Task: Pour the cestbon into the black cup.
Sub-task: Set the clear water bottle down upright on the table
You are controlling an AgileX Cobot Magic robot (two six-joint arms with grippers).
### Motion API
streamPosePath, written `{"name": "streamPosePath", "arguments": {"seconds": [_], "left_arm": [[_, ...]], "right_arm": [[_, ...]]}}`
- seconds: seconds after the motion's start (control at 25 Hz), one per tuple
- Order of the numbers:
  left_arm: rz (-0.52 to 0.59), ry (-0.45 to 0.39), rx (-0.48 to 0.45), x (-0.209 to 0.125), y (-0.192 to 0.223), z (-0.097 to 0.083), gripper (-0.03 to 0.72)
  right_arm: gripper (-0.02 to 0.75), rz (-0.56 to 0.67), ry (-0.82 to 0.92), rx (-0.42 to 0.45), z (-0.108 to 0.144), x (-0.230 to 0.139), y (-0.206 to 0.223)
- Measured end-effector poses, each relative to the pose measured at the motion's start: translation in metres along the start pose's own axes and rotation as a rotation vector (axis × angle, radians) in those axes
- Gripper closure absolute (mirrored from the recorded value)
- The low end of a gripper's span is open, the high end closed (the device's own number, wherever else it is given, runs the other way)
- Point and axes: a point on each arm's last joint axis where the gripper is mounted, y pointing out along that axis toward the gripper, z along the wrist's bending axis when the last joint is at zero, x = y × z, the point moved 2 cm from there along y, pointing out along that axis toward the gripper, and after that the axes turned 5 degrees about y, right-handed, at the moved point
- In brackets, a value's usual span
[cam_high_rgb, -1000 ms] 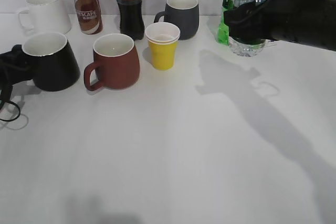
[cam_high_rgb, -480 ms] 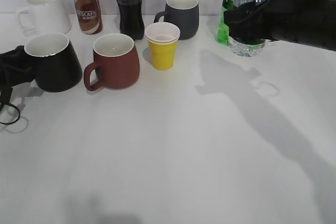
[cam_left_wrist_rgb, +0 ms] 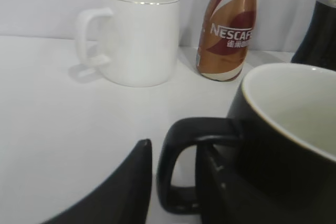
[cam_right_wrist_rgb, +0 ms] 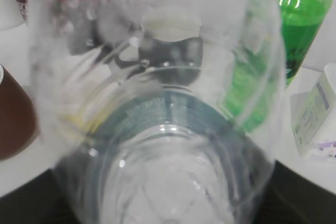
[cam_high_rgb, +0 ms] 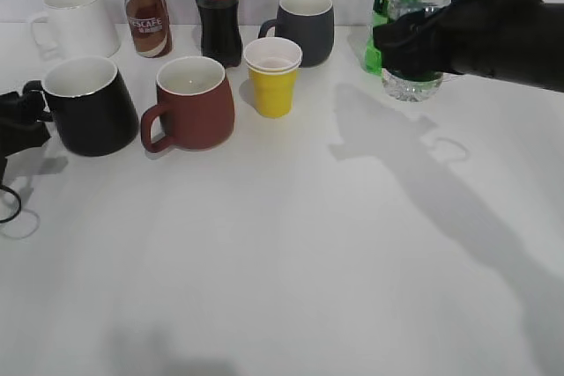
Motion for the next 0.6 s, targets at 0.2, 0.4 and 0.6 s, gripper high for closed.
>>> {"name": "streamPosePath", "arguments": {"seconds": [0.2,0.4,0.6], "left_arm": [[0.024,-0.012,0.013,-0.005,-0.009,-0.001,0.411],[0.041,-0.016,0.016,-0.005,-0.024,-0.004,0.404],[0.02,-0.011,0.015,0.005,-0.042,-0.009,0.403]], "right_arm": [[0.288,0.006,0.0,0.0,0.0,-0.002,0.002],[0.288,-0.014,0.004,0.002,0.0,-0.001,0.004],[0.288,-0.043,0.071,-0.02,-0.006,-0.015,0.017]]}}
